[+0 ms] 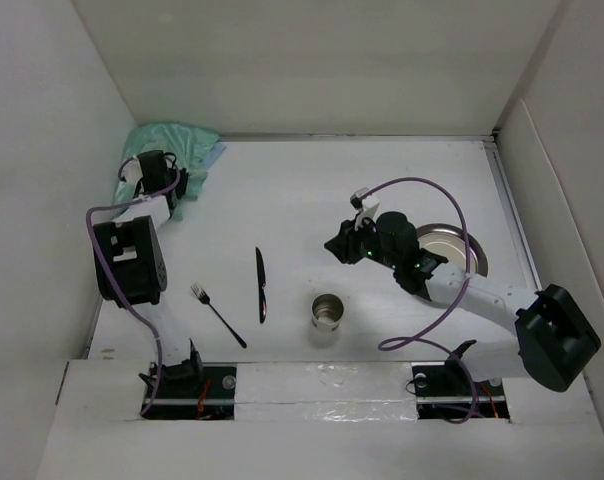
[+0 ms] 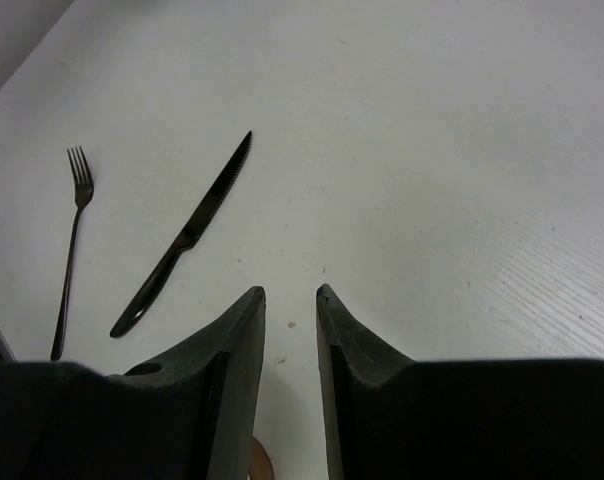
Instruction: Set the dinner table for one person
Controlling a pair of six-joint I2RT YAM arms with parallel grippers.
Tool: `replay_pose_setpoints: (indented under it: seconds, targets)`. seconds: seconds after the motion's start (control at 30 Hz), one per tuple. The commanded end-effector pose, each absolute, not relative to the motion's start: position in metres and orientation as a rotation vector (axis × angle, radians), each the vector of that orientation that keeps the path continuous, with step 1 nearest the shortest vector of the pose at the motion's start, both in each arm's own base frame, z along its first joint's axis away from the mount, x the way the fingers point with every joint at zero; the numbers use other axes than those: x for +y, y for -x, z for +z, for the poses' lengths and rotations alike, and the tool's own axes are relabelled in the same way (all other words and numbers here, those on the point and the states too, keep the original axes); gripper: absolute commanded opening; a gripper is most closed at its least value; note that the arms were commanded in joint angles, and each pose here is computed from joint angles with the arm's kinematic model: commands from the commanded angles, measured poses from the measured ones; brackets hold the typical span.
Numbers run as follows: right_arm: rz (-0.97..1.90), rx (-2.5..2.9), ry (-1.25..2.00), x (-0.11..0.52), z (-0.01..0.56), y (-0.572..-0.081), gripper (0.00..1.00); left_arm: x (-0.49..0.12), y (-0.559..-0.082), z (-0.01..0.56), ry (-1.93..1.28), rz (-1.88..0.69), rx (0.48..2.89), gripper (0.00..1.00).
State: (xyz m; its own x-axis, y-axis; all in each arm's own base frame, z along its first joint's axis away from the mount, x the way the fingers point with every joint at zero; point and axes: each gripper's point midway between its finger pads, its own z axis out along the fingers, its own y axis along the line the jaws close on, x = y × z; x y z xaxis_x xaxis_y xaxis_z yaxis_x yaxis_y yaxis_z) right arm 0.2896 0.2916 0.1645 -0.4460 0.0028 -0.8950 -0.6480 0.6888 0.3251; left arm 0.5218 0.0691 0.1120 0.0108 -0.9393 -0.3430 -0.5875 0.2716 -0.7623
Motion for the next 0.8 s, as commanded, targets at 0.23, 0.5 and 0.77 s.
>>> replay_pose_setpoints:
  seconds: [0.23, 0.5, 0.77]
  targets:
    - [0.775, 1.780, 0.413, 0.291, 0.220, -0.315, 0.32, -0.132, -0.546, 0.329, 0.682, -1.057, 1.530, 0.00]
    - [0.707, 1.830, 0.320, 0.261, 0.211, -0.327, 0.32, -0.232, -0.518, 0.234, 0.545, -1.101, 1.753, 0.00]
    - [0.652, 1.862, 0.139, 0.226, 0.206, -0.351, 0.56, -0.269, -0.501, 0.202, 0.406, -1.046, 1.869, 0.58]
